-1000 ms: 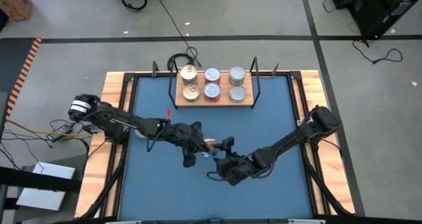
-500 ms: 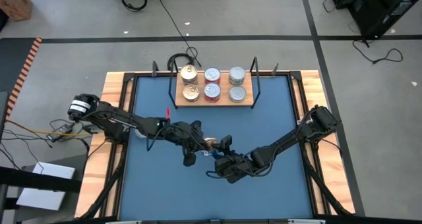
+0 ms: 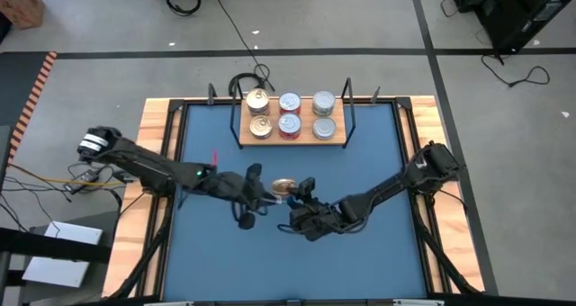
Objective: Stack canned seafood by type on shelf
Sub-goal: Stack the blue tuna can on top of the other blue tuna can on the shelf
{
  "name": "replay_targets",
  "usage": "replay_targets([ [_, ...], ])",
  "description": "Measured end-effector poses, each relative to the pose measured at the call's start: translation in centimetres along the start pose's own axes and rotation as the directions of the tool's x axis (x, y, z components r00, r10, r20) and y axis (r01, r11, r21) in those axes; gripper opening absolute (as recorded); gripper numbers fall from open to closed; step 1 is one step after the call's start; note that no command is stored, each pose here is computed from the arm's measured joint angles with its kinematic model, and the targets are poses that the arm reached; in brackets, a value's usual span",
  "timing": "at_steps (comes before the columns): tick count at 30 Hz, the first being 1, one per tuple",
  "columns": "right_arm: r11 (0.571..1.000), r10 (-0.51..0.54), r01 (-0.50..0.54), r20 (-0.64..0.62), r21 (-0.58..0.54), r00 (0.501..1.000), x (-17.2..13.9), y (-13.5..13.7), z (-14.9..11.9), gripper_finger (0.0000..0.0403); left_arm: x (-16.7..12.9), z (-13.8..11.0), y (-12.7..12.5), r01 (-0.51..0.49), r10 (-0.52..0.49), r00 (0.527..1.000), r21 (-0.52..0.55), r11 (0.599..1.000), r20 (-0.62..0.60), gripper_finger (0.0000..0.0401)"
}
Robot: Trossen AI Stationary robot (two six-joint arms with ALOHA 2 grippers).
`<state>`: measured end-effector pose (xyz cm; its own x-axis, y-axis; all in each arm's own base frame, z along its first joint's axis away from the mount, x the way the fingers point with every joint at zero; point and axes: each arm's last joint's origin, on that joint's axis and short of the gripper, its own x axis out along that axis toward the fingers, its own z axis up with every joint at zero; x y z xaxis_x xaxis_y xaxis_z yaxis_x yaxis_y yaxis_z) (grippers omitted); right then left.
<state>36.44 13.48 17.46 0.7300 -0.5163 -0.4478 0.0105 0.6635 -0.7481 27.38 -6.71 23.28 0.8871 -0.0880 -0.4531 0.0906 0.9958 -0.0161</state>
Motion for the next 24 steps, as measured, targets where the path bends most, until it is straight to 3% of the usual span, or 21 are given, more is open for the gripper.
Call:
replay_targets([
  [7,0.999,-0.032,0.032,-0.016,-0.009,0.999,1.6,-1.9,0.1,0.0203,-3.5,-3.6,-0.6,0.075,-0.058,0.977,-0.081,0.994,0.203,0.0063],
  [12,0.996,-0.079,0.077,-0.038,-0.05,0.996,3.2,-4.4,0.5,0.0204,-5.8,-5.6,-0.4,0.143,-0.086,0.927,-0.134,0.981,0.365,0.006],
  [24,0.958,-0.187,0.179,-0.011,-0.226,0.982,8.7,-10.2,0.0,0.0204,-6.9,-8.4,0.1,0.139,-0.065,0.922,-0.169,0.976,0.381,0.0059],
])
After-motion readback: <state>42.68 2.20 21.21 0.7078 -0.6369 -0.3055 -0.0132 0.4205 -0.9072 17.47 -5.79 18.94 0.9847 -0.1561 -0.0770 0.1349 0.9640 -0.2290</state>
